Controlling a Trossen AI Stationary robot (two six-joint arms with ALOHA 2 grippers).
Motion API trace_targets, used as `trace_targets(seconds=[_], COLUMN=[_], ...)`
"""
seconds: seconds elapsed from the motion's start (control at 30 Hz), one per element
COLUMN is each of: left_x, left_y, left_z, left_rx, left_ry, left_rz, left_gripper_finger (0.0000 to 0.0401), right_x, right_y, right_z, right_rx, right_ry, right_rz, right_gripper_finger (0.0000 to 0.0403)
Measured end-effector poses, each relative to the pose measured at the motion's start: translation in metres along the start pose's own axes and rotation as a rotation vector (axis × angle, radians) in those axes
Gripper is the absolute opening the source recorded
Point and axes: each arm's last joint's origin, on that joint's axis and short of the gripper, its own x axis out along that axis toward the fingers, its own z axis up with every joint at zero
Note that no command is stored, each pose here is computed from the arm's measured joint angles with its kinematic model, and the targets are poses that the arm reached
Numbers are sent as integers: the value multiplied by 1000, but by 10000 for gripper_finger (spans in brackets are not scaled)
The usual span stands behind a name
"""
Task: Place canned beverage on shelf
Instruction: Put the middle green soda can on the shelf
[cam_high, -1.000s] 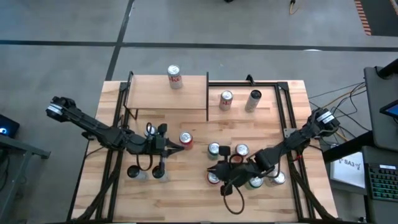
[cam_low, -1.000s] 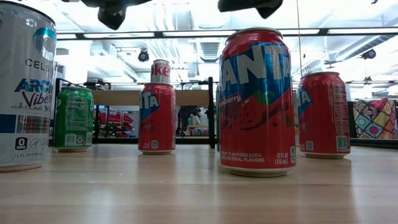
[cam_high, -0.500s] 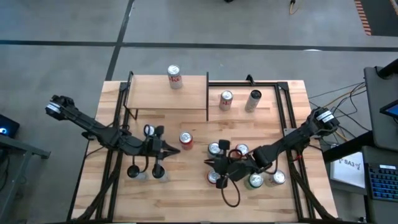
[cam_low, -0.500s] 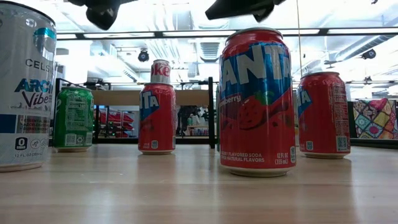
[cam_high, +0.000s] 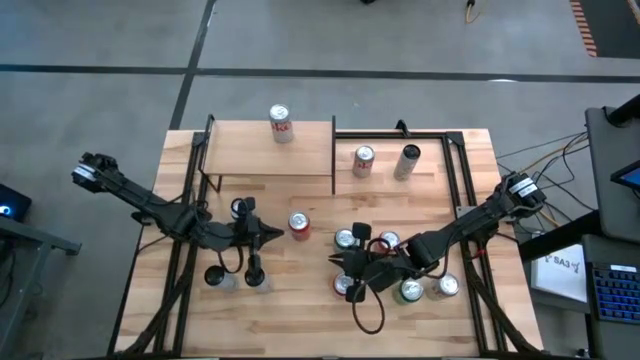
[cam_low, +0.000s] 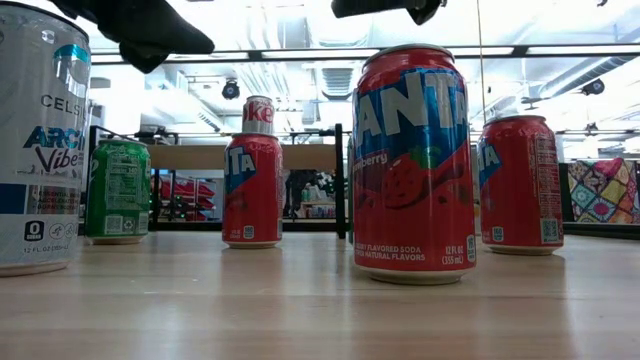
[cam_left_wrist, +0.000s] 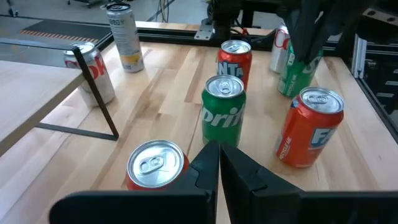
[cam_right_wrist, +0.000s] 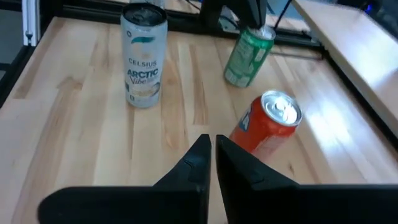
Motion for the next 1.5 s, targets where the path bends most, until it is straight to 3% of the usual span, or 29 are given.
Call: trace_targets(seconds=[0.23, 0.37, 0.5, 0.8, 0.97, 1.07, 1.2, 1.5], left_x=[0, 0, 0, 0, 0, 0, 0, 0], left_y=[0, 0, 0, 0, 0, 0, -1, -1], left_z=[0, 0, 0, 0, 1, 2, 2, 2], left_rx=[-1, -2, -1, 7, 7, 12, 12, 13], left_ry=[-3, -3, -4, -5, -7, -16, -22, -23], left_rz=[3, 4, 4, 4, 4, 2, 0, 0], left_gripper_finger=[0, 0, 0, 0, 0, 0, 0, 0], right_x=[0, 0, -1, -2, -1, -2, -1, -1], right_y=[0, -2, -1, -1, -1, -1, -2, -1], right_z=[-1, 0, 3, 5, 5, 4, 5, 7], right_rx=[40, -10, -92, -16, -46, 12, -49, -3], right_ry=[11, 1, -7, -15, -14, -11, -9, -18], right_rz=[0, -52, -48, -38, -39, -14, -19, 37], right_gripper_finger=[128, 204, 247, 250, 246, 248, 254, 248])
